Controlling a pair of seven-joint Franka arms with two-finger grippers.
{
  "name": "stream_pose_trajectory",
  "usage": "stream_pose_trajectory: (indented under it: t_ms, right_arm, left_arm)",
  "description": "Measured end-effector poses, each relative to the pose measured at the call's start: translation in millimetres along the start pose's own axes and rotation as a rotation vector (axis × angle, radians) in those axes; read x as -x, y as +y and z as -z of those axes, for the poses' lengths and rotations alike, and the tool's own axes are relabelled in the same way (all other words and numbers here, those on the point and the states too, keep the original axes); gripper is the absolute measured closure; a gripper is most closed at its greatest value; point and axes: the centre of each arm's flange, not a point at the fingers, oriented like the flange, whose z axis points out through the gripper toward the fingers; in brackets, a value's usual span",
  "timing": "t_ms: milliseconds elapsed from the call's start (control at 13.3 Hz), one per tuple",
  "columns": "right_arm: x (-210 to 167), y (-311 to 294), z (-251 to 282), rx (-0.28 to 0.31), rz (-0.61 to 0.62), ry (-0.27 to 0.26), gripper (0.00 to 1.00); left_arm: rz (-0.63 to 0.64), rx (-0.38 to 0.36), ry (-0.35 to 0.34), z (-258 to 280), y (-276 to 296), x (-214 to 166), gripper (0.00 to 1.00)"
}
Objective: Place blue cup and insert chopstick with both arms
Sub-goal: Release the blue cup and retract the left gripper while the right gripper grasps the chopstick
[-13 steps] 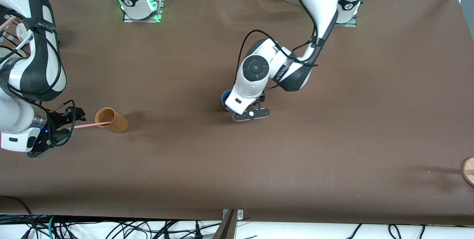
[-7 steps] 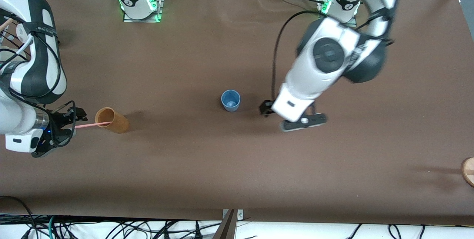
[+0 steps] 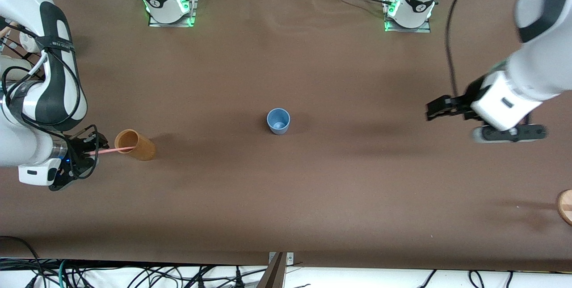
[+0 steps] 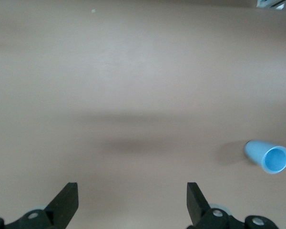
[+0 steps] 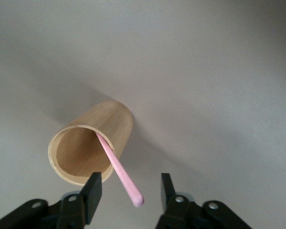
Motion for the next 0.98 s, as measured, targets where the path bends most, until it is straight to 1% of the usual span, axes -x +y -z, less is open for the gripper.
stream_pose_trajectory:
  t_ms: [75, 151, 226, 302, 377, 452, 528, 603, 679, 754, 829, 905, 980]
  right_arm:
    - [0.0, 0.0, 0.0, 0.000, 0.000, 0.000, 0.43]
    - [0.0, 0.0, 0.1, 0.000, 0.000, 0.000, 0.50]
    - [0.0, 0.0, 0.1, 0.000, 0.000, 0.000, 0.53]
    - [-0.1, 0.0, 0.1, 0.000, 0.000, 0.001, 0.53]
    - [0.0, 0.0, 0.1, -0.001, 0.000, 0.001, 0.60]
    - [0.0, -0.1, 0.0, -0.001, 0.000, 0.000, 0.60]
    - [0.0, -0.1, 0.0, -0.001, 0.000, 0.000, 0.63]
    - [0.0, -0.1, -0.1, -0.002, 0.000, 0.000, 0.69]
    - [0.0, -0.3, -0.4, -0.003, 0.000, -0.001, 0.70]
    - [0.2, -0.7, -0.6, -0.007, 0.000, -0.003, 0.75]
    - [0.2, -1.0, -0.6, -0.009, 0.000, -0.004, 0.75]
    - [0.0, -2.1, -0.5, -0.015, 0.000, -0.004, 0.80]
    - [-0.4, -2.6, -0.5, -0.020, -0.001, -0.001, 0.81]
  left_arm:
    - [-0.010, -0.002, -0.008, 2.1, -18.8, 4.7, 0.00]
    - [-0.013, -0.008, -0.014, 3.8, -33.0, 10.9, 0.00]
    - [-0.015, -0.022, -0.015, 6.7, -40.1, 17.9, 0.00]
    - [-0.018, -0.036, -0.014, 9.3, -42.1, 24.5, 0.00]
    - [-0.021, -0.044, -0.017, 10.6, -42.0, 30.0, 0.00]
    - [-0.025, -0.049, -0.024, 8.9, -42.8, 33.8, 0.00]
    - [-0.033, -0.054, -0.034, 5.6, -45.2, 36.3, 0.00]
    - [-0.045, -0.062, -0.043, 1.9, -48.7, 37.9, 0.00]
    - [-0.056, -0.076, -0.050, -0.9, -51.7, 38.7, 0.00]
    - [-0.066, -0.086, -0.055, -2.9, -52.6, 40.3, 0.00]
    - [-0.071, -0.089, -0.059, -4.2, -52.2, 42.2, 0.00]
    - [-0.074, -0.091, -0.059, -3.6, -51.2, 43.9, 0.00]
    - [-0.077, -0.091, -0.057, -2.5, -50.0, 45.1, 0.00]
